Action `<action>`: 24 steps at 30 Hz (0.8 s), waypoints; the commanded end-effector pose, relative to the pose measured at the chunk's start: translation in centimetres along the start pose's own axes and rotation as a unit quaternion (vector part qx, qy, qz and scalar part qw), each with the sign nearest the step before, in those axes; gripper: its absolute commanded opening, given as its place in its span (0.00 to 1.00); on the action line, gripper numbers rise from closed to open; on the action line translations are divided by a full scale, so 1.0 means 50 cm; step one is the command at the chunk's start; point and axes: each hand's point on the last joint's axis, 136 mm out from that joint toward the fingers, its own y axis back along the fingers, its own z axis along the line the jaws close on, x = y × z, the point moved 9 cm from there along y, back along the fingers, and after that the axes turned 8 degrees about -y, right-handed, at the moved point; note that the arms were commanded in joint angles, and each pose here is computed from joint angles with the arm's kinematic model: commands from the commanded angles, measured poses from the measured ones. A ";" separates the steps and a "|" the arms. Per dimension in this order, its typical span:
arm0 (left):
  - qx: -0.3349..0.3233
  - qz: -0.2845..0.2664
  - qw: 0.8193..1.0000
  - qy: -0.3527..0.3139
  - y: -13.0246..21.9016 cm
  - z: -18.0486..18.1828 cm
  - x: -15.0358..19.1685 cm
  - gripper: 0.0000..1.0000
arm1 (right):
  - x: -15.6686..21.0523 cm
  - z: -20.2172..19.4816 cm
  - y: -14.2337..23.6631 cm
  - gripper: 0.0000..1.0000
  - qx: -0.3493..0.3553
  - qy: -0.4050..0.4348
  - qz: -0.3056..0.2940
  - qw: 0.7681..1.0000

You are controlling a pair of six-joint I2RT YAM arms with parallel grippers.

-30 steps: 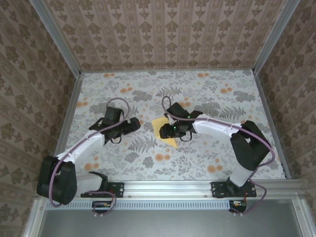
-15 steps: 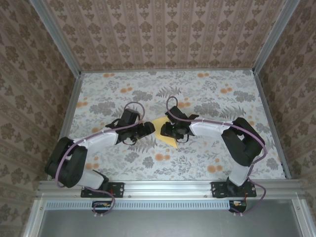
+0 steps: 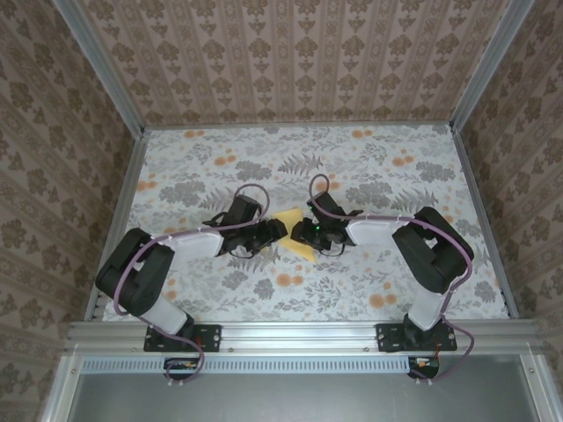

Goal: Fold a paper plane with a square sheet of paper (pick it up from the middle)
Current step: Fold the wing for the fifth time at the center of the table.

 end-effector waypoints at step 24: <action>0.036 0.015 0.999 0.030 -0.047 -0.039 -0.024 0.55 | -0.002 -0.100 -0.008 0.41 -0.056 -0.066 0.034 0.996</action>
